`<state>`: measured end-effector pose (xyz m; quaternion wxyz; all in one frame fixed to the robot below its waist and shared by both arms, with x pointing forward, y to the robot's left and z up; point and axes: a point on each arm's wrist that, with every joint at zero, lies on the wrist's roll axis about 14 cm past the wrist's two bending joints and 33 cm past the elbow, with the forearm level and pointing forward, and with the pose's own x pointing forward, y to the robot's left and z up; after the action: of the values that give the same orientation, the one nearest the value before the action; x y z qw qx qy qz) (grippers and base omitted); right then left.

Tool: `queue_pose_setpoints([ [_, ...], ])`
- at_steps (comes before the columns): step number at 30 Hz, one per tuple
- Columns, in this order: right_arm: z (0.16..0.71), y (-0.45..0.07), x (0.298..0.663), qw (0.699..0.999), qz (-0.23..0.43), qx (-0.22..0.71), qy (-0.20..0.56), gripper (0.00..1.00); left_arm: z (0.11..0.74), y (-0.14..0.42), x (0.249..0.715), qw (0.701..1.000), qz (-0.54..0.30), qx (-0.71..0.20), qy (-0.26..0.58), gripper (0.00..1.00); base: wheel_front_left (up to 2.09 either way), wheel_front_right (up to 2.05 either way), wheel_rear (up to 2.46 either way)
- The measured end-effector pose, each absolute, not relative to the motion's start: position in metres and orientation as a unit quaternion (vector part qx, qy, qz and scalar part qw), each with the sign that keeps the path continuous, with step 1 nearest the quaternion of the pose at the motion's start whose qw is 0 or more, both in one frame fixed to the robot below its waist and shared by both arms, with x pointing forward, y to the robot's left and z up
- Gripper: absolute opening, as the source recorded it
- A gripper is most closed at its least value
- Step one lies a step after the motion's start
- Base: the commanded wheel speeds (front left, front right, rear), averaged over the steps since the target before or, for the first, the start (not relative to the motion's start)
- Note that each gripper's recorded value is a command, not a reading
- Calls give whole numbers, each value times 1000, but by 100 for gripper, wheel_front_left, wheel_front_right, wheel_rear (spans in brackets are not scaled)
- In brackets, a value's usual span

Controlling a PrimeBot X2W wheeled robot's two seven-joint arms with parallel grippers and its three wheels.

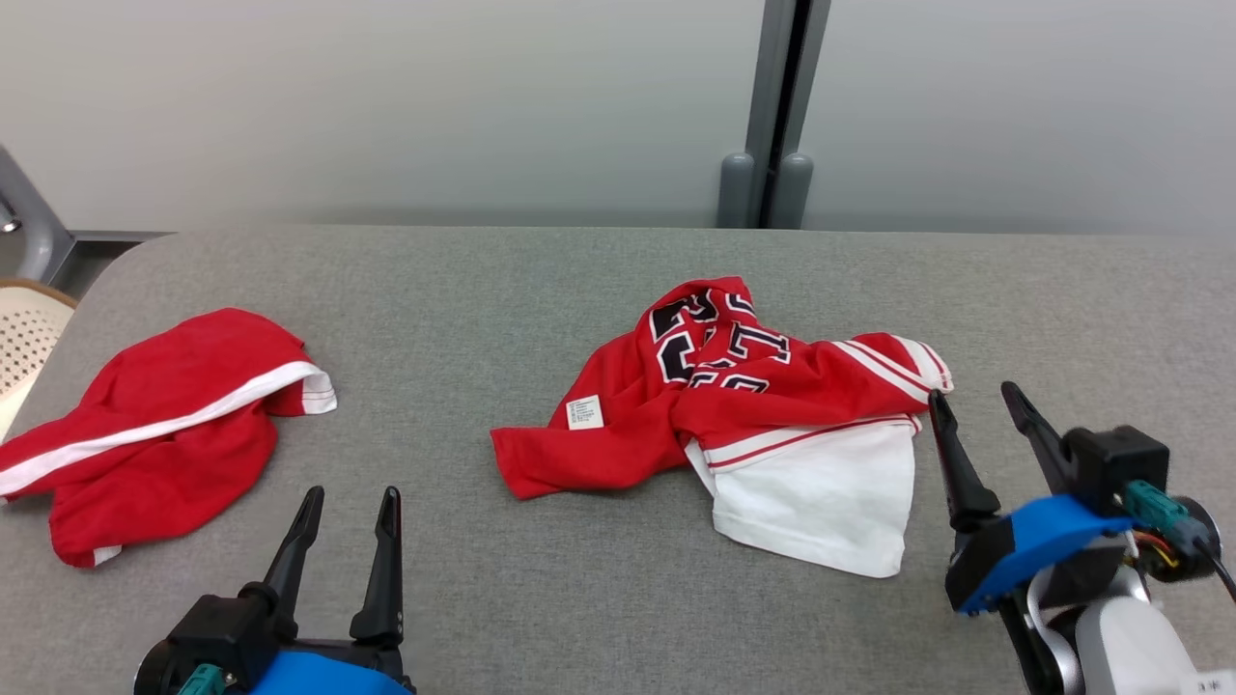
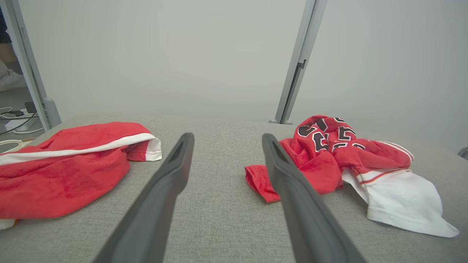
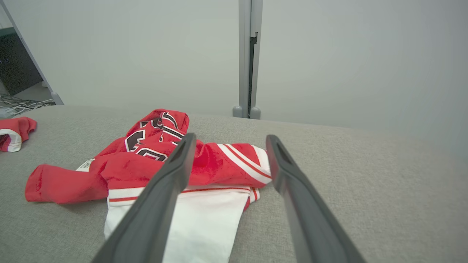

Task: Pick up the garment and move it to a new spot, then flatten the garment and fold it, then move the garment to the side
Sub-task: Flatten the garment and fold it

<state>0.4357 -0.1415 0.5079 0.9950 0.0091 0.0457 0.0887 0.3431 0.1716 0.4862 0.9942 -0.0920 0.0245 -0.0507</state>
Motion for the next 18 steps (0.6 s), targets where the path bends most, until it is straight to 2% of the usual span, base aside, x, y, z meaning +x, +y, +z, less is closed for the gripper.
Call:
queue_pose_setpoints([
  [9, 507, -171, 387, 997, 47, 54, 37, 100, 485, 158, 348, 993, -75, -91, 29, 100, 0, 0, 0],
  [18, 506, -173, 383, 996, 45, 58, 47, 100, 470, 149, 362, 990, -89, -93, 63, 100, 0, 0, 0],
])
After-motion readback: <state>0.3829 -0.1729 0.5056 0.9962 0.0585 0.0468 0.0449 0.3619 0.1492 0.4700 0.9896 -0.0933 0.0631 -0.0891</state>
